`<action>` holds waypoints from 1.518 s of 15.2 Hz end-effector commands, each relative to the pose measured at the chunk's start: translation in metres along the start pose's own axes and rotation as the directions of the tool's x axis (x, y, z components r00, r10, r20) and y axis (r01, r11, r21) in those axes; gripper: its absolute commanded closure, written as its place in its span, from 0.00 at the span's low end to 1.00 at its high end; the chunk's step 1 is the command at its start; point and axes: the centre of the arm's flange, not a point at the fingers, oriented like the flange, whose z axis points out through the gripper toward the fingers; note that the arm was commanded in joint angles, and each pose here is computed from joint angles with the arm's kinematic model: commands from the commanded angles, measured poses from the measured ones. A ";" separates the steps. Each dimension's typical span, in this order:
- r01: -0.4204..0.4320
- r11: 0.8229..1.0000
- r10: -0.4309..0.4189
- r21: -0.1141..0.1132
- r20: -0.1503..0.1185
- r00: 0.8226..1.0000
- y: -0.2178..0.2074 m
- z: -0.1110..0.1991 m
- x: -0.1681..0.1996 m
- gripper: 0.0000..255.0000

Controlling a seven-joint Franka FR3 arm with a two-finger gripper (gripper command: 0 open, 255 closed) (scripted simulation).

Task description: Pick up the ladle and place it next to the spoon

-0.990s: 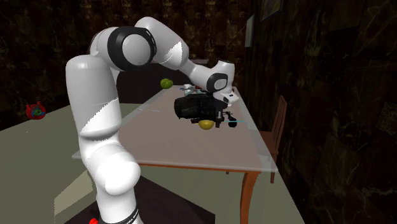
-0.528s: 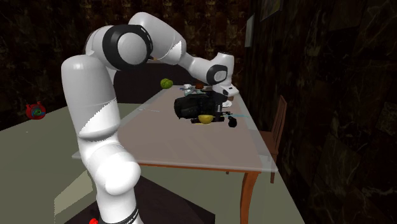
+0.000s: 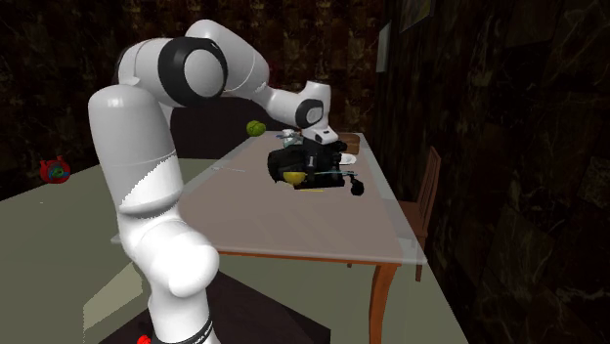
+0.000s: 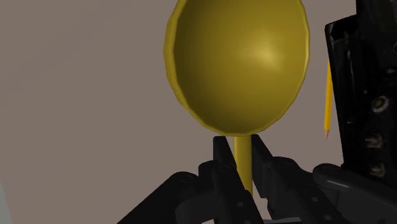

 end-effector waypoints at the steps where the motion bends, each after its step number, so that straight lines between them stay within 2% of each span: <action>1: -0.001 1.000 0.001 0.000 0.000 1.000 -0.016 0.001 -0.024 1.00; 23: -0.001 1.000 0.001 0.000 0.000 1.000 -0.157 0.044 -0.274 1.00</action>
